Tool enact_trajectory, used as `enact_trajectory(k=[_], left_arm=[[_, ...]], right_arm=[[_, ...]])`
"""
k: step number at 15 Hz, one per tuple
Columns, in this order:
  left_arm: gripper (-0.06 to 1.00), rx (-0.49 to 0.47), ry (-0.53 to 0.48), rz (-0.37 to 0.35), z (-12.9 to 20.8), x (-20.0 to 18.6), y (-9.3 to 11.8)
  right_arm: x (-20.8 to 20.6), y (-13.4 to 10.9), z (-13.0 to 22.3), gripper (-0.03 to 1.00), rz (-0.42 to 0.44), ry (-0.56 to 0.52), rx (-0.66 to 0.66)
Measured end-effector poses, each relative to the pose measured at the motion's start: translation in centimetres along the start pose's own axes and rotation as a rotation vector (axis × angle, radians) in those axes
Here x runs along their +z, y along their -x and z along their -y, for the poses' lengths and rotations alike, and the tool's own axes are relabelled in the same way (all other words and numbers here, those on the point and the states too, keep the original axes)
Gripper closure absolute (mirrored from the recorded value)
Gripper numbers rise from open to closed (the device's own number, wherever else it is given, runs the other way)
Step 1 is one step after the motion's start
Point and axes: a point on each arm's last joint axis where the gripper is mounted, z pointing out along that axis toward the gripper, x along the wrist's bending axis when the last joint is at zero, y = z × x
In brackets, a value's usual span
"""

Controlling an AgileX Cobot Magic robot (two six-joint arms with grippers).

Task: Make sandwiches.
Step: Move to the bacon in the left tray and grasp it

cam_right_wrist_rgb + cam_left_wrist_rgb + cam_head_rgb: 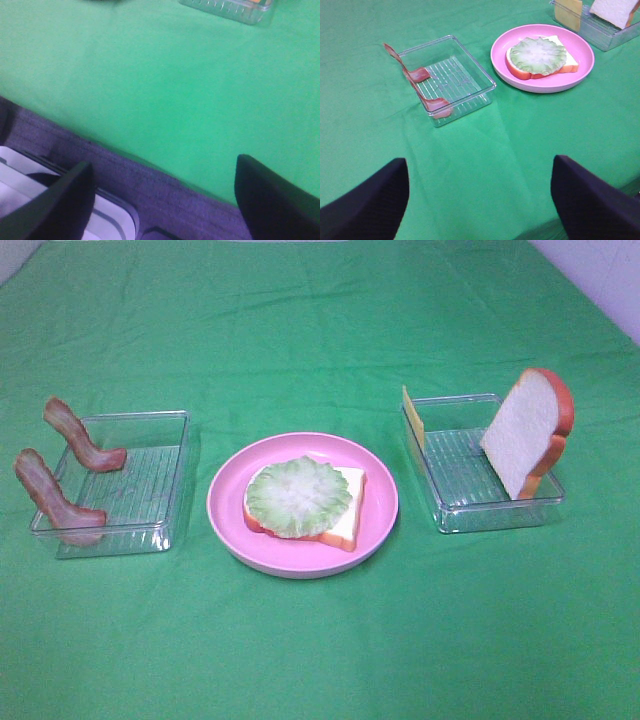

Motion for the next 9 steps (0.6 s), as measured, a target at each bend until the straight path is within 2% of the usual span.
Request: enact_trajectory(k=[5, 7, 9], left_arm=[[0.20, 0.004, -0.001, -0.007, 0.0, 0.0, -0.1], [0.20, -0.005, -0.001, -0.018, 0.0, 0.0, -0.2], [0.20, -0.075, -0.016, -0.057, -0.1, 0.2, -0.5]], right_arm=[[-1.6, -0.1, 3.3, 0.24, 0.011, 0.335, -0.040], [-2.3, -0.2, 4.6, 0.24, 0.031, 0.443, -0.122], [-2.2, -0.3, 4.7, 0.24, 0.023, 0.443, -0.120]])
